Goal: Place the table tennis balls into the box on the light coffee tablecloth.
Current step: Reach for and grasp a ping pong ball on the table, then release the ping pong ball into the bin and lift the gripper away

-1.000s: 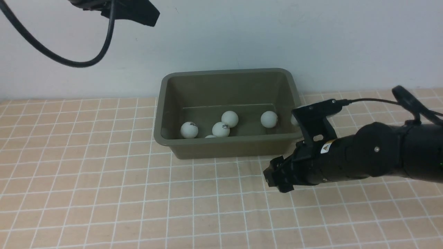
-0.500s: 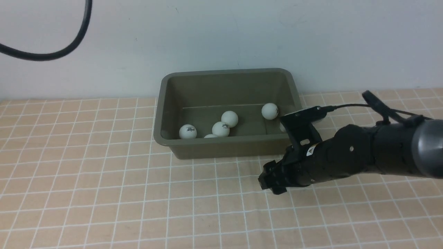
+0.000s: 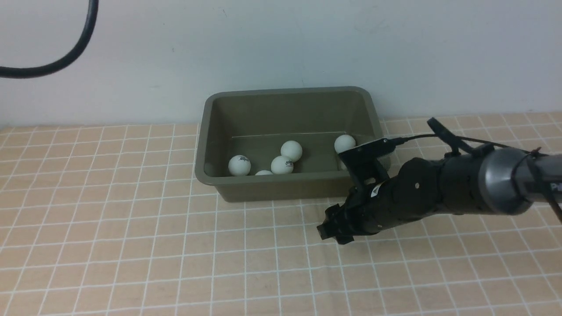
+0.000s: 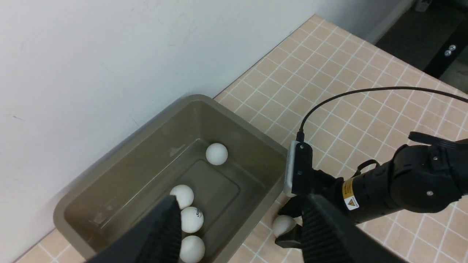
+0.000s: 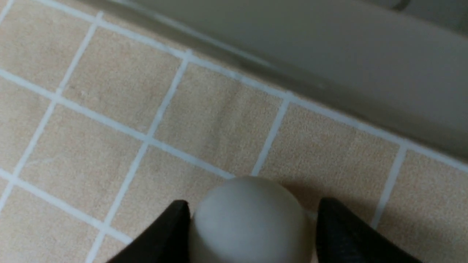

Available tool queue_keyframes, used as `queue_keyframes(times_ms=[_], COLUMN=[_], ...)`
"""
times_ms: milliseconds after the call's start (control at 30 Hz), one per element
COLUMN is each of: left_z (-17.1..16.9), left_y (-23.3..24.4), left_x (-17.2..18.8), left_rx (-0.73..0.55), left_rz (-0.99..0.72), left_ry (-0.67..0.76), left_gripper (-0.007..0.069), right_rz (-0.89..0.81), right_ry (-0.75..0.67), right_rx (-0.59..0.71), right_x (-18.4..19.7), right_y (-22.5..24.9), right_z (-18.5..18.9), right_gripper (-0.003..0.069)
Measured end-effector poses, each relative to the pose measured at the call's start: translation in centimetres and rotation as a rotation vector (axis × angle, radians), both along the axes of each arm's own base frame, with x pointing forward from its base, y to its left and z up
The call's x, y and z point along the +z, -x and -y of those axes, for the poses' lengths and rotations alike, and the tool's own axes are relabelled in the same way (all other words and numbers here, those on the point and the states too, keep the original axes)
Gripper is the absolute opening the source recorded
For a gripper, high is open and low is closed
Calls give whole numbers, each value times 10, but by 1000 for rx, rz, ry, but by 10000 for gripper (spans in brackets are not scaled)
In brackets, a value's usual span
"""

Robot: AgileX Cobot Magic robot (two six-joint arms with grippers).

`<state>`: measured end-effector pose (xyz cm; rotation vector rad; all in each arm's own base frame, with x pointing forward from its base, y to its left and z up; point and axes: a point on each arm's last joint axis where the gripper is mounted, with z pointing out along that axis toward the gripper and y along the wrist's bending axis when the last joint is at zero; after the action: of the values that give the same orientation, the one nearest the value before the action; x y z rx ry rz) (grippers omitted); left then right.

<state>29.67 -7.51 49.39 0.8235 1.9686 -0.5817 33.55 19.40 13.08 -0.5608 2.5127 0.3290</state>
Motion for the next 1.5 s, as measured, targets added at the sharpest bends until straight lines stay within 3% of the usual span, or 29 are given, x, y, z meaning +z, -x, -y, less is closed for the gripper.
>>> queue_keyframes(times_ms=[167,467,600,700,900,1100,1267,1500], left_z=[0,0,-2,-3,-6,-14,-22,-33], left_y=[0,0,-1,-1,0,29,71,128], left_x=[0,0,-1,-3,-2,17,34,14], left_rx=[0,2,12,23,46,103,163,241], left_rz=[1,1,2,3,10,72,140,88], left_ry=[0,-4,-25,-46,-83,-129,-167,-220], left_gripper=[372,372,372,372,372,372,372,340], right_rz=[-4,-194,-248,-101,204,212,130,61], right_ry=[-2,15,8,-66,-122,-87,-41,4], right_rx=[7,87,172,204,134,63,94,124], right_x=[3,9,37,98,164,147,114,78], right_y=[-2,16,39,38,-2,-57,-91,-118], right_z=[-2,-10,-20,-25,-15,-7,-21,-34], right_gripper=[363,363,363,363,363,363,367,419])
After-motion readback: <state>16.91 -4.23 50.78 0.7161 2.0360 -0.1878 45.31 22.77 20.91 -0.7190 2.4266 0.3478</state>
